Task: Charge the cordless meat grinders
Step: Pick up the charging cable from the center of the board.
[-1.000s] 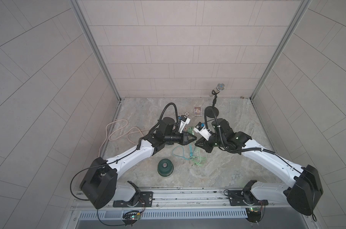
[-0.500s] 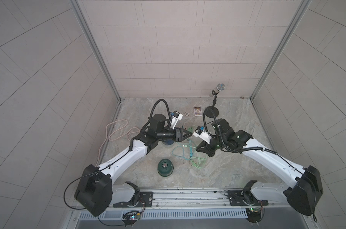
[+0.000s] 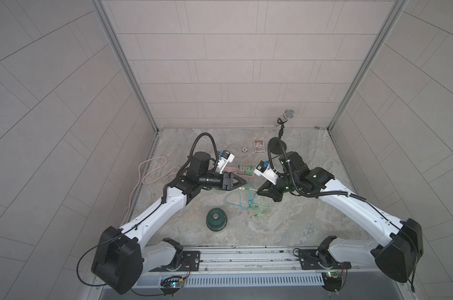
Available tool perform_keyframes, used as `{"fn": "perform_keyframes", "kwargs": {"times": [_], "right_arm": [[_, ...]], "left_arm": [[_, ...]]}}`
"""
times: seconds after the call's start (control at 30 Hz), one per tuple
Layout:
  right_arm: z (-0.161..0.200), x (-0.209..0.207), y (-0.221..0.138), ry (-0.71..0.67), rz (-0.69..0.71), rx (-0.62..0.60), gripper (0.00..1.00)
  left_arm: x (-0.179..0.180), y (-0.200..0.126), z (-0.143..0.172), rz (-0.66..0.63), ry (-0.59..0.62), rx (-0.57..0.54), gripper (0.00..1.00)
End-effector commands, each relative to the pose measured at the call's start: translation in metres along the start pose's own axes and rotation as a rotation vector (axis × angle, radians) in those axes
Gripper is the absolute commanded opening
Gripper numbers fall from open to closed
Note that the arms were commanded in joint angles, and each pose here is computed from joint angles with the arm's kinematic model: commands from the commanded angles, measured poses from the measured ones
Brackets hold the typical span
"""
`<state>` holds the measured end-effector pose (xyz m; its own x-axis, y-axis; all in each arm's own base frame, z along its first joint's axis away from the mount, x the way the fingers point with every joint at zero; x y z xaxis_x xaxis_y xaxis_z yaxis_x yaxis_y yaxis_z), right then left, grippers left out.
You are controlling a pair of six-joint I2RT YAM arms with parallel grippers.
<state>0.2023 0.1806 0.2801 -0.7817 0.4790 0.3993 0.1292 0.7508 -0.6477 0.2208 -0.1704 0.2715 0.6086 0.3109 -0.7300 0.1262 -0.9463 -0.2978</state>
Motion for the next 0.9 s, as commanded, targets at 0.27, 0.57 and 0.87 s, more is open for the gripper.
{"fn": "perform_keyframes", "kwargs": {"times": [0.27,0.57,0.87], "right_arm": [[-0.001,0.006,-0.010,0.008,-0.008,-0.039,0.09],[-0.003,0.004,-0.009,0.024,-0.004,-0.055,0.09],[-0.005,-0.001,-0.003,0.044,-0.016,-0.049,0.09]], "left_arm": [[0.011,0.001,0.014,0.016,-0.047,-0.017,0.48],[0.011,0.012,0.013,0.097,-0.073,-0.001,0.38],[0.013,0.011,0.022,0.100,-0.089,0.006,0.33]]}}
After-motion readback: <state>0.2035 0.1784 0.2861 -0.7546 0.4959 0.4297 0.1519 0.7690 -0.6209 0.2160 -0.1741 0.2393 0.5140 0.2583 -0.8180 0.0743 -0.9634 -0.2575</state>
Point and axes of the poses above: each gripper's point midway between its finger pads, its own y axis out along the fingers, its own x axis along the line the jaws close on, z = x × y, the point moved 10 cm from there along -y, back along the fingers, and after that the axes turned 6 degrees about y, right-handed, at the moved point
